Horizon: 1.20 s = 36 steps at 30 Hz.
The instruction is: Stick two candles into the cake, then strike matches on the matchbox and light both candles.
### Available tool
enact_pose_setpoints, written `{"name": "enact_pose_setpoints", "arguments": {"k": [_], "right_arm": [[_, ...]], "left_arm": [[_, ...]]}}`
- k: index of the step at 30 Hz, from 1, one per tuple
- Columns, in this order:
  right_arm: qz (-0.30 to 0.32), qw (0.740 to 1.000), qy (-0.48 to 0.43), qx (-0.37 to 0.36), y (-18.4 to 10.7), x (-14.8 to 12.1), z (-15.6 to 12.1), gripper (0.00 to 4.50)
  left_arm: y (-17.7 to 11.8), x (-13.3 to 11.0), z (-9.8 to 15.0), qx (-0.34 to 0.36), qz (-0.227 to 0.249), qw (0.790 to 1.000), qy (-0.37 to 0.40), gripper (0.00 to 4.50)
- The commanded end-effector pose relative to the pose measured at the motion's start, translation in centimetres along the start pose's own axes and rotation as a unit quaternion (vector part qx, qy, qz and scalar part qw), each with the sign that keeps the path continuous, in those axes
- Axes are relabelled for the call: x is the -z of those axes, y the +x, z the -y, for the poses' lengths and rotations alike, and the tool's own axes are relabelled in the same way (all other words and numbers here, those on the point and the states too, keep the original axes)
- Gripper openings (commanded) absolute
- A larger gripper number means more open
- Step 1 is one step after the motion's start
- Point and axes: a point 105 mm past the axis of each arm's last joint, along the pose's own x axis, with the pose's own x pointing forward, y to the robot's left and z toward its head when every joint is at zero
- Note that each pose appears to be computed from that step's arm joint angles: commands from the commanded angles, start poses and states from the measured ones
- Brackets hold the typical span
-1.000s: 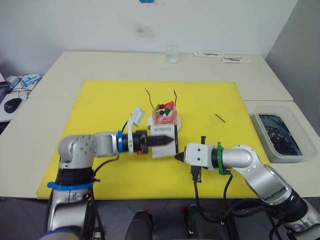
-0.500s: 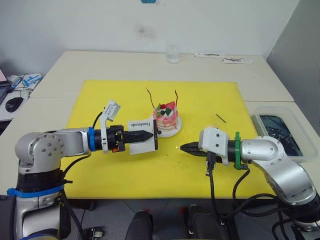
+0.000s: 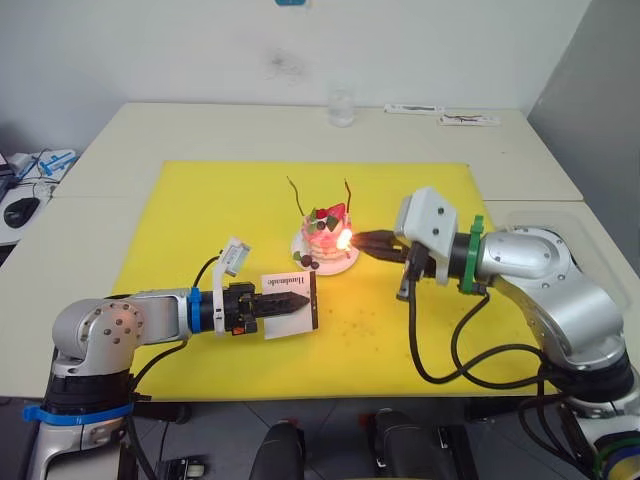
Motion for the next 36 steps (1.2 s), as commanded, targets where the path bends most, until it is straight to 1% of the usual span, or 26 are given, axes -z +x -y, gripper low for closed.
{"name": "enact_pose_setpoints", "arguments": {"k": [1, 3, 7, 15, 23, 36], "right_arm": [[0.023, 0.999, -0.031, 0.022, 1.5, -1.7, 0.9, 0.04], [0.031, 0.998, -0.042, 0.033, 2.9, -2.4, 1.2, 0.04], [0.034, 0.995, -0.070, 0.055, 4.9, -2.9, 2.0, 0.04], [0.046, 0.993, -0.081, 0.078, 7.4, -3.3, 2.8, 0.04], [0.049, 0.992, -0.081, 0.085, 8.6, -3.0, 3.4, 0.04], [0.055, 0.991, -0.071, 0.101, 9.2, -2.9, 4.4, 0.04]], "left_arm": [[0.4, -0.1, 0.7, 0.010, 0.001, 1.000, 0.025, 0.00], [0.5, 0.0, 0.8, 0.013, 0.001, 1.000, 0.024, 0.00], [0.8, 0.1, 0.9, 0.017, 0.001, 1.000, 0.026, 0.00], [0.9, 0.2, 1.0, 0.018, 0.004, 0.999, 0.028, 0.00], [0.8, 0.2, 1.0, 0.015, 0.007, 0.999, 0.030, 0.00], [0.8, 0.3, 1.1, 0.015, 0.010, 0.999, 0.032, 0.00]]}}
